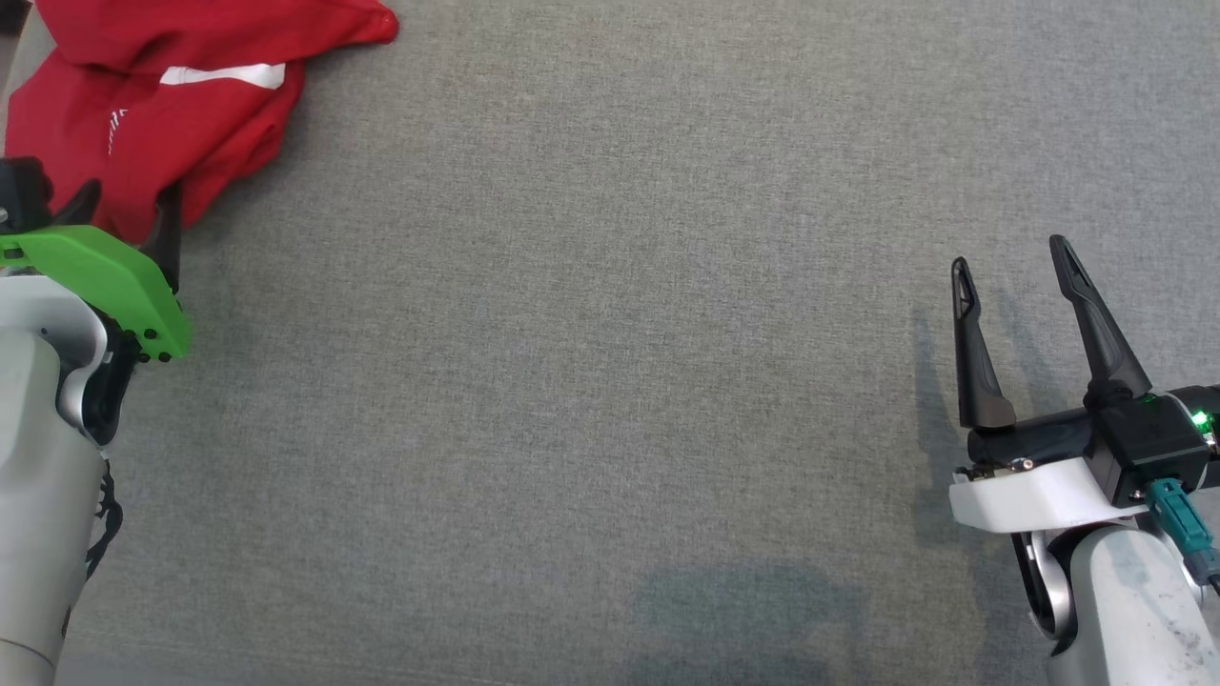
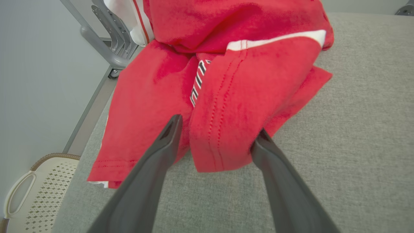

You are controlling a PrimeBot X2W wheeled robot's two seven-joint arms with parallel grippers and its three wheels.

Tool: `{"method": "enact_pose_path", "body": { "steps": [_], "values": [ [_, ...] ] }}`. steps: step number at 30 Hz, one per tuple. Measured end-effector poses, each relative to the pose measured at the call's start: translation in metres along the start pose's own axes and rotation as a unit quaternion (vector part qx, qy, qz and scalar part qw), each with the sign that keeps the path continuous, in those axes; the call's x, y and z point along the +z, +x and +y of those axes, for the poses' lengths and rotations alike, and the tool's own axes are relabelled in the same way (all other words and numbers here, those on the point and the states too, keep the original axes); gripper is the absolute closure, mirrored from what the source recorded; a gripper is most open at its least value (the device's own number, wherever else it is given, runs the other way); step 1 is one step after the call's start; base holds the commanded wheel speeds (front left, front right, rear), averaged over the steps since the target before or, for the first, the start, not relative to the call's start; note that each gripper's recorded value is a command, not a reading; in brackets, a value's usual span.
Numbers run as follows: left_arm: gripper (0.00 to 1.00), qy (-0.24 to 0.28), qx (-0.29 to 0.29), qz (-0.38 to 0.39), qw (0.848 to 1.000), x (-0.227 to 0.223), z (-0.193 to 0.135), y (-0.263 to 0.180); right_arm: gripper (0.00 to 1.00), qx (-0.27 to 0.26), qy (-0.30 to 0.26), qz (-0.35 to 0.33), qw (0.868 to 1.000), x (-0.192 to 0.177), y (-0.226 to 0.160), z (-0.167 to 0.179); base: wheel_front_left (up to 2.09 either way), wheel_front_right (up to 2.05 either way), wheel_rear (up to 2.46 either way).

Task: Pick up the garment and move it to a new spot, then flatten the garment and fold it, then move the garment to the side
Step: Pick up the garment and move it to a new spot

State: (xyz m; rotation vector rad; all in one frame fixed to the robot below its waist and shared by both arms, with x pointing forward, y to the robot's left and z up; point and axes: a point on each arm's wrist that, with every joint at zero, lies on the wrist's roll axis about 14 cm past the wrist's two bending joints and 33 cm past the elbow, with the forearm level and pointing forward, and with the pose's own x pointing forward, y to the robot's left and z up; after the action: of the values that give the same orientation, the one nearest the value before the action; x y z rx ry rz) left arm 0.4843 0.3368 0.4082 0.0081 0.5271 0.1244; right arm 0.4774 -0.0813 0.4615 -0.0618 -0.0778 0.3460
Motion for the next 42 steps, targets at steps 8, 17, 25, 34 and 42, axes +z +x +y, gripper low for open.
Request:
{"method": "enact_pose_path", "body": {
  "steps": [8, 17, 25, 34, 42],
  "values": [
    [1.0, 0.005, 0.001, 0.006, 1.0, -0.007, -0.005, 0.011, 0.0, -0.01, -0.008, 0.006, 1.0, -0.004, -0.003, -0.009, 0.0, 0.0, 0.0],
    [1.0, 0.043, 0.006, -0.042, 0.998, 0.034, 0.007, -0.003, 0.0, -0.006, 0.0, -0.01, 1.0, 0.012, -0.004, -0.003, 0.0, 0.0, 0.0],
    [1.0, 0.108, 0.013, -0.149, 0.983, 0.123, 0.024, -0.041, 0.0, -0.015, 0.016, -0.038, 0.999, 0.042, -0.013, -0.004, 0.0, 0.0, 0.0],
    [1.0, 0.177, -0.053, -0.273, 0.944, 0.223, -0.034, -0.101, 0.0, -0.049, 0.028, -0.065, 0.996, 0.074, -0.041, -0.022, 0.0, 0.0, 0.0],
    [1.0, 0.192, -0.195, -0.365, 0.89, 0.27, -0.161, -0.154, 0.0, -0.088, 0.032, -0.089, 0.992, 0.096, -0.072, -0.043, 0.0, 0.0, 0.0]
  ]
}}
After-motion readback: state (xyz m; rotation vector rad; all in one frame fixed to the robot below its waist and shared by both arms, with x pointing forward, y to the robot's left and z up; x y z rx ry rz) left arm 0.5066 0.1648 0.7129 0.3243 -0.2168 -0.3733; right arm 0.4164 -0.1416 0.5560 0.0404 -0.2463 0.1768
